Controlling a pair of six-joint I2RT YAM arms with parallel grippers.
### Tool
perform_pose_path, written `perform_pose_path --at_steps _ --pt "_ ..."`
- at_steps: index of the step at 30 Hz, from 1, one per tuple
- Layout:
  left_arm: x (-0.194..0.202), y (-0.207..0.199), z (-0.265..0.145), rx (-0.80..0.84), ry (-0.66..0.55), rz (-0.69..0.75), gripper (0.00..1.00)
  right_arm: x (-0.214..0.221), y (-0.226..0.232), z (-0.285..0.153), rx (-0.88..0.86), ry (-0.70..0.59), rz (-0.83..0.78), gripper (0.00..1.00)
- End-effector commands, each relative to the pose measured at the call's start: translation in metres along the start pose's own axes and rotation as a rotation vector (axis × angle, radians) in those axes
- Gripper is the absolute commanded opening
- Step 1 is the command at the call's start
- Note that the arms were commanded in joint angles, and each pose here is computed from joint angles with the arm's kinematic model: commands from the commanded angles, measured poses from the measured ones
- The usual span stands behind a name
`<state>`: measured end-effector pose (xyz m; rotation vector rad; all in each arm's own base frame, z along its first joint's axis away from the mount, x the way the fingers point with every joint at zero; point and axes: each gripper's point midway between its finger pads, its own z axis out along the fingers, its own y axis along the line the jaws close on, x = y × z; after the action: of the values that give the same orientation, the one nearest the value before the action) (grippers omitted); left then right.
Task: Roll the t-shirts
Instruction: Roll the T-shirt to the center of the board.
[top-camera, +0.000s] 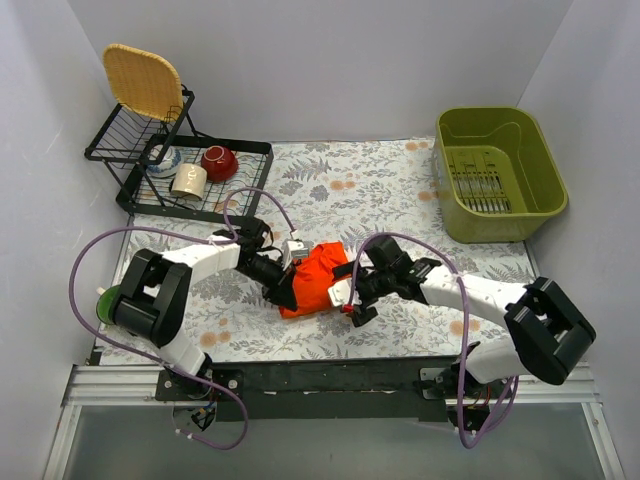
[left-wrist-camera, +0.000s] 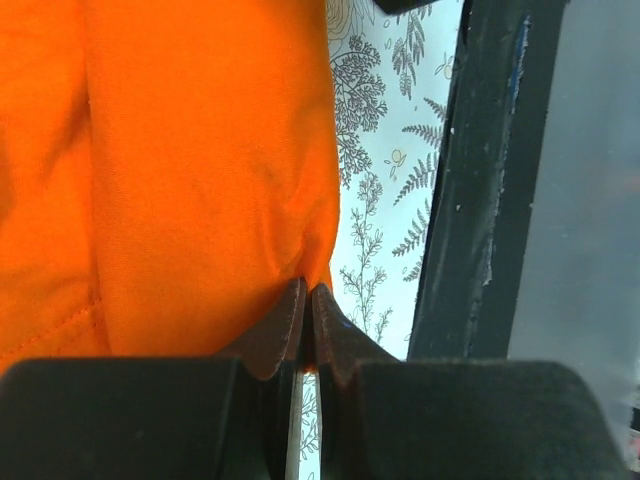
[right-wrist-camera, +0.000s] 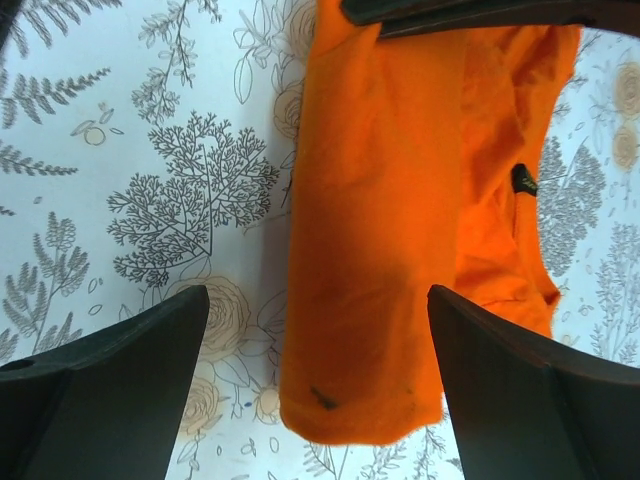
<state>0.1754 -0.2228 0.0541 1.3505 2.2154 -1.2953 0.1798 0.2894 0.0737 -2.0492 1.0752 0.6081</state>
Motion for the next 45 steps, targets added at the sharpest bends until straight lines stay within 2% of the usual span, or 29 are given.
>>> perform_pose_path --at_steps 1,5,8,11,12,13,14,15,16,17,18,19,21,23,28,29,31,37,45 --pt "-0.019 -0.001 -0.010 0.069 -0.065 -0.035 0.00 0.009 -0.008 0.017 0.070 0.008 -0.072 0.97" --pt "-0.014 0.004 -0.013 0.128 -0.066 -0.131 0.00 0.026 -0.018 0.027 0.147 0.067 -0.100 0.93" --pt "-0.012 0.009 -0.015 0.125 -0.065 -0.121 0.00 0.034 -0.039 0.034 0.236 0.101 -0.119 0.90" --pt "-0.012 0.010 -0.016 0.134 -0.061 -0.140 0.00 0.038 -0.059 0.041 0.254 0.127 -0.107 0.77" --pt "-0.013 0.011 -0.017 0.133 -0.062 -0.144 0.03 0.042 -0.059 0.046 0.235 0.140 -0.094 0.67" --pt "-0.014 0.010 -0.018 0.130 -0.059 -0.155 0.09 0.046 -0.054 0.048 0.190 0.160 -0.075 0.62" --pt "-0.016 0.011 -0.020 0.117 -0.061 -0.157 0.18 0.036 -0.066 0.049 0.185 0.138 -0.078 0.56" --pt "-0.014 0.014 -0.021 0.089 -0.052 -0.142 0.26 0.038 -0.063 0.052 0.149 0.142 -0.052 0.47" --pt "-0.023 0.015 -0.026 0.048 -0.075 -0.108 0.37 0.036 -0.061 0.053 0.121 0.137 -0.033 0.44" --pt "-0.026 0.016 -0.030 0.013 -0.081 -0.101 0.43 0.036 -0.046 0.053 0.051 0.132 0.016 0.42" --pt "-0.021 0.018 -0.032 -0.038 -0.073 -0.081 0.46 0.031 -0.052 0.049 0.042 0.119 0.035 0.41" --pt "-0.035 0.021 -0.041 -0.108 -0.116 0.001 0.51 0.028 -0.048 0.048 0.016 0.108 0.054 0.40" --pt "-0.037 0.021 -0.048 -0.178 -0.135 0.073 0.55 0.024 -0.035 0.043 -0.051 0.109 0.107 0.40" --pt "-0.039 0.022 -0.055 -0.272 -0.155 0.163 0.66 0.023 -0.028 0.040 -0.084 0.115 0.142 0.40" --pt "-0.045 0.022 -0.054 -0.426 -0.185 0.386 0.68 0.021 -0.020 0.038 -0.148 0.123 0.222 0.41" --pt "-0.038 0.025 -0.051 -0.460 -0.172 0.395 0.68 0.019 -0.019 0.039 -0.161 0.117 0.255 0.41" --pt "-0.048 0.019 -0.048 -0.479 -0.196 0.491 0.68 0.023 -0.020 0.040 -0.185 0.124 0.341 0.40" --pt "-0.039 0.013 -0.022 -0.453 -0.150 0.566 0.69 0.030 -0.021 0.043 -0.203 0.126 0.390 0.40" --pt "-0.002 0.034 -0.006 -0.482 -0.030 0.579 0.68 0.033 -0.024 0.043 -0.236 0.123 0.456 0.40"
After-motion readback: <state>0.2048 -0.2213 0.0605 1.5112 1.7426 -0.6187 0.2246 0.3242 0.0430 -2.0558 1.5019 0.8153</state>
